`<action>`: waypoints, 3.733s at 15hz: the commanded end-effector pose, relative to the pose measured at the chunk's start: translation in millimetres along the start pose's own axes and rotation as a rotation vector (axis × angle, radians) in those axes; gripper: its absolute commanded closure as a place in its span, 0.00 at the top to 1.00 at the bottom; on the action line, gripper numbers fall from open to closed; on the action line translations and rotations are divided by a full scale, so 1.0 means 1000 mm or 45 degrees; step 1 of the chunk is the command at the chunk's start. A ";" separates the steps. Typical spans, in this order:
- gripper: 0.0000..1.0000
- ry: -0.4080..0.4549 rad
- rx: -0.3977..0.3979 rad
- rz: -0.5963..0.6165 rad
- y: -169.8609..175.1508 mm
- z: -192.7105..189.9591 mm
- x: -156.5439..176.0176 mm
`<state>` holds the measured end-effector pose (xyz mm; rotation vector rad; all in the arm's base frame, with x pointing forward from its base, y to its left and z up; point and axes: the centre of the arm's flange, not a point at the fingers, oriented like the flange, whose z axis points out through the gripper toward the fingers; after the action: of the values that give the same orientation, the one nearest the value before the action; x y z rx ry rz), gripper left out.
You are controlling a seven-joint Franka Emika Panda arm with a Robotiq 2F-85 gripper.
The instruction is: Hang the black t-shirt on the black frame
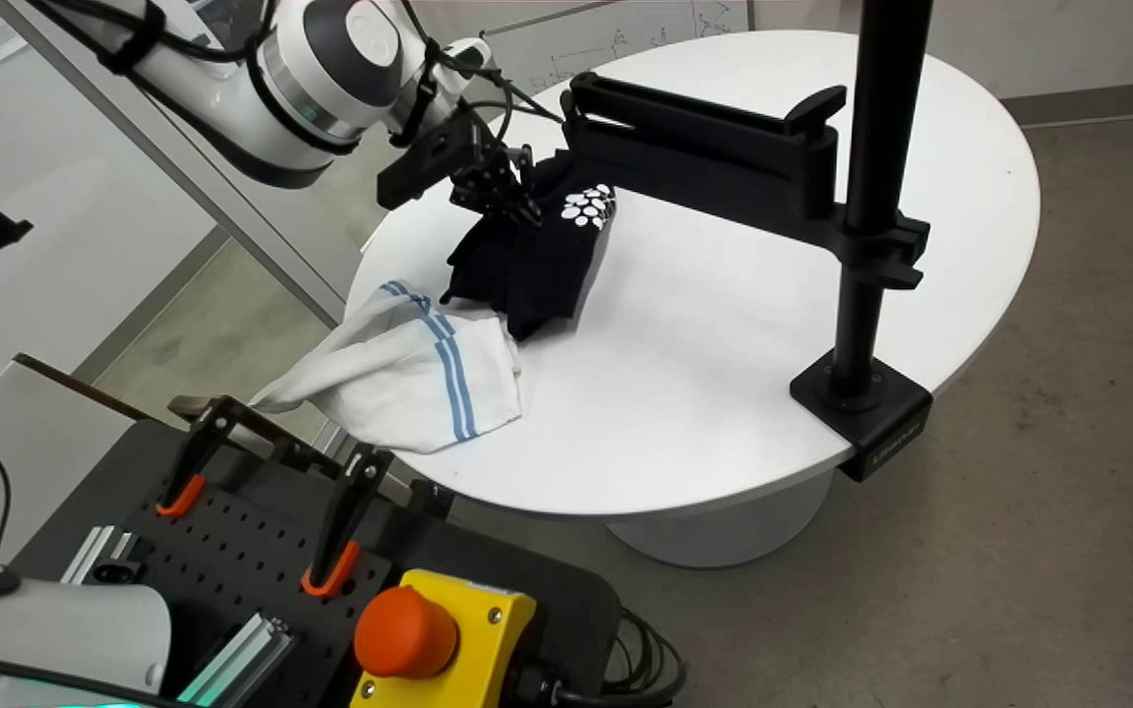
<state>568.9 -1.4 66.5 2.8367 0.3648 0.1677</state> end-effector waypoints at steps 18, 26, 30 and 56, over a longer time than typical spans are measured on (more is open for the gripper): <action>0.02 0.145 0.075 -0.033 -0.021 -0.147 -0.053; 0.02 0.266 0.103 -0.102 -0.035 -0.219 -0.066; 0.02 0.313 0.101 -0.102 -0.031 -0.243 -0.069; 0.02 0.430 0.070 0.221 0.074 -0.331 -0.148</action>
<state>418.7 -13.2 374.0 2.8934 0.2218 0.6472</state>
